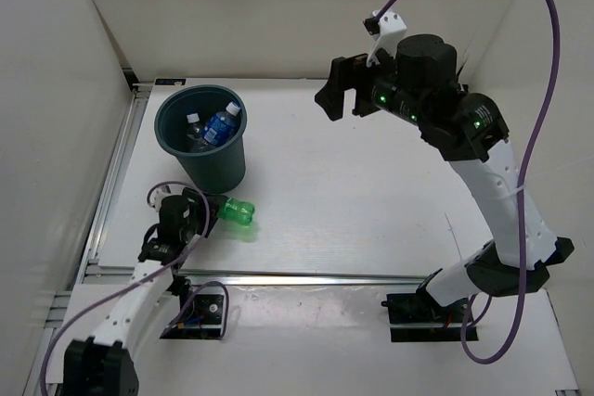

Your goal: Put the plastic bottles in the bin

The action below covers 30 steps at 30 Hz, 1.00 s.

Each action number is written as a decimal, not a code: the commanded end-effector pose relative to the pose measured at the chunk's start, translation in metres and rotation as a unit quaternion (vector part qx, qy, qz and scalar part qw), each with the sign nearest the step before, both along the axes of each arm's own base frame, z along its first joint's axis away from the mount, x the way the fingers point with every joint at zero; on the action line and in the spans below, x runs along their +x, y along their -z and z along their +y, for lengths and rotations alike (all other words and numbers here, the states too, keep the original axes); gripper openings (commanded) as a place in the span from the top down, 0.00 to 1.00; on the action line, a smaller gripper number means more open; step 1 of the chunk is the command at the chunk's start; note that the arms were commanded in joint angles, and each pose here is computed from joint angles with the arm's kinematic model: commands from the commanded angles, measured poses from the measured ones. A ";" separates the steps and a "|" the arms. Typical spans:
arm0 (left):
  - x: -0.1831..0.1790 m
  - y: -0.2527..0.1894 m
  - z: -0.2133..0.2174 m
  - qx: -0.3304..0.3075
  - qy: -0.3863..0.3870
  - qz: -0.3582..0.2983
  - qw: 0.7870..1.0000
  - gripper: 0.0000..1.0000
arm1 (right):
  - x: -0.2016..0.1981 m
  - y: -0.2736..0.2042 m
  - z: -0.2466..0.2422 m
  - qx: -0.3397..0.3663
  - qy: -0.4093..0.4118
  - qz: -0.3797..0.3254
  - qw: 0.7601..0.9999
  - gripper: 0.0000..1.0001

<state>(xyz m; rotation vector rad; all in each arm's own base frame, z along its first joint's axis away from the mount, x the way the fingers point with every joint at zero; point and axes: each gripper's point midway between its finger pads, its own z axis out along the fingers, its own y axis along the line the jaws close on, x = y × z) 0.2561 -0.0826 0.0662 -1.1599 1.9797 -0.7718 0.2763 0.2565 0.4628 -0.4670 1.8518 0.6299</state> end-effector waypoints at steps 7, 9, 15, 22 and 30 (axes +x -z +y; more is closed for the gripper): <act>-0.033 -0.109 0.031 0.120 0.014 -0.066 0.990 0.54 | 0.010 -0.009 0.013 0.023 -0.007 -0.009 1.000 0.00; -0.039 -0.141 0.043 0.145 -0.007 -0.086 0.986 0.54 | 0.012 -0.005 0.015 0.020 -0.007 -0.006 1.000 0.00; -0.053 -0.195 0.064 0.196 -0.034 -0.120 0.973 0.55 | 0.015 -0.007 0.020 0.025 -0.010 -0.003 1.000 0.00; 0.016 -0.287 0.072 0.289 -0.031 -0.173 0.941 0.55 | 0.015 -0.017 0.025 0.039 -0.018 -0.009 0.999 0.00; 0.101 -0.311 0.093 0.344 -0.048 -0.127 0.929 0.47 | 0.016 -0.017 0.031 0.044 -0.027 -0.004 0.999 0.00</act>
